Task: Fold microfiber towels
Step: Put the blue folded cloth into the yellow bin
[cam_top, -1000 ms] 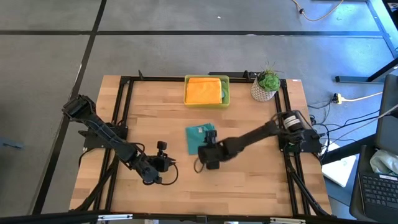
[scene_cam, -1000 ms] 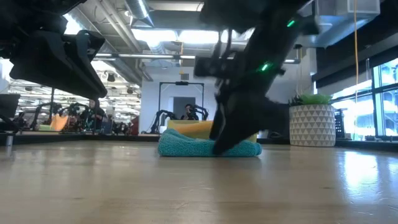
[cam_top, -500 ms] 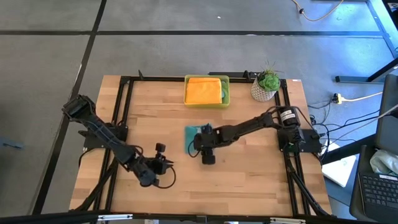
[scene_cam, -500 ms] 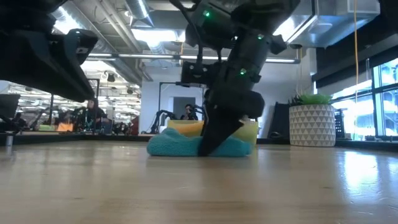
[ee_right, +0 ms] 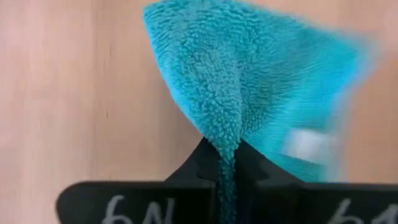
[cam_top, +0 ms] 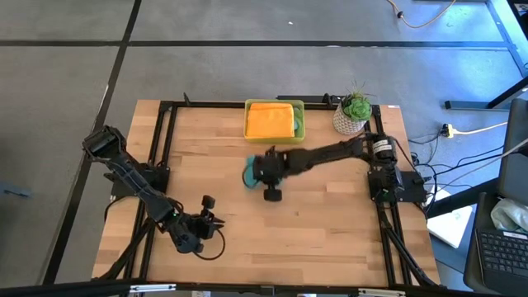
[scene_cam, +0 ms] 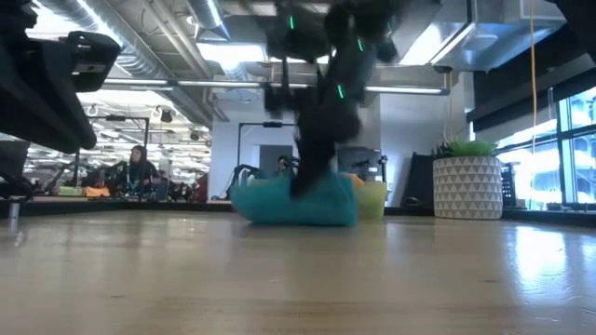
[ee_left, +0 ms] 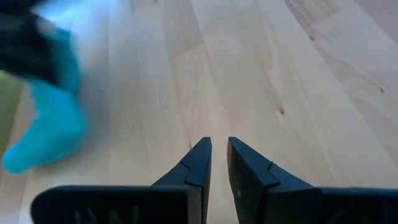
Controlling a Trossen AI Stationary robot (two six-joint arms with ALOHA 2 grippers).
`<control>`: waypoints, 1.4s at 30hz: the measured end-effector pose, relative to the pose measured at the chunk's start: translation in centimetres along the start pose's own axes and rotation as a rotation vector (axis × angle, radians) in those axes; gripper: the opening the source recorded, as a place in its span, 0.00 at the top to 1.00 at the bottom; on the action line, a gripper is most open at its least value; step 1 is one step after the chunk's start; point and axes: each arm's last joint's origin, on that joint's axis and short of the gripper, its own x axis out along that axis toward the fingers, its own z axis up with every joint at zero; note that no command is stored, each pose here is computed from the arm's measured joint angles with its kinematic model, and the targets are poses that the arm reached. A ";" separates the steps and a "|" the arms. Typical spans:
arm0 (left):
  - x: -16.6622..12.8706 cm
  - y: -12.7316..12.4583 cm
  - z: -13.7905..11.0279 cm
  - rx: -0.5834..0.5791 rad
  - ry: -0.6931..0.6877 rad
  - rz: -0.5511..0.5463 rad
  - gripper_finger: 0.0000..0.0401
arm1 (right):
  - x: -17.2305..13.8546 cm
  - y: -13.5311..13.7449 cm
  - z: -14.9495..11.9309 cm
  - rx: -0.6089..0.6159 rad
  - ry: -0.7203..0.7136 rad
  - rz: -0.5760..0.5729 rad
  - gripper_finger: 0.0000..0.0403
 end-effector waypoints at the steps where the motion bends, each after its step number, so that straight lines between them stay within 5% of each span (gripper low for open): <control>1: 0.0 0.0 0.0 0.001 -0.001 0.000 0.89 | -1.2 -0.7 0.8 -0.003 -0.004 -0.007 0.97; 9: 0.0 0.0 0.0 -0.005 -0.005 0.005 0.89 | -8.5 -7.2 5.8 -0.061 -0.069 -0.128 0.97; 17: -0.1 -0.1 0.0 -0.004 -0.006 0.003 0.89 | -13.5 -15.8 6.3 -0.023 -0.128 -0.259 0.97; 23: -0.1 -0.1 0.0 0.000 -0.002 0.003 0.89 | -13.3 -19.8 5.5 -0.065 -0.164 -0.345 0.97; 32: -0.1 -0.1 0.0 0.007 0.001 0.004 0.89 | -7.5 -20.2 3.0 -0.190 -0.083 -0.396 0.97; 42: 0.0 0.1 -0.1 0.033 0.008 0.024 0.89 | -10.0 -23.6 3.5 -0.195 -0.127 -0.578 0.97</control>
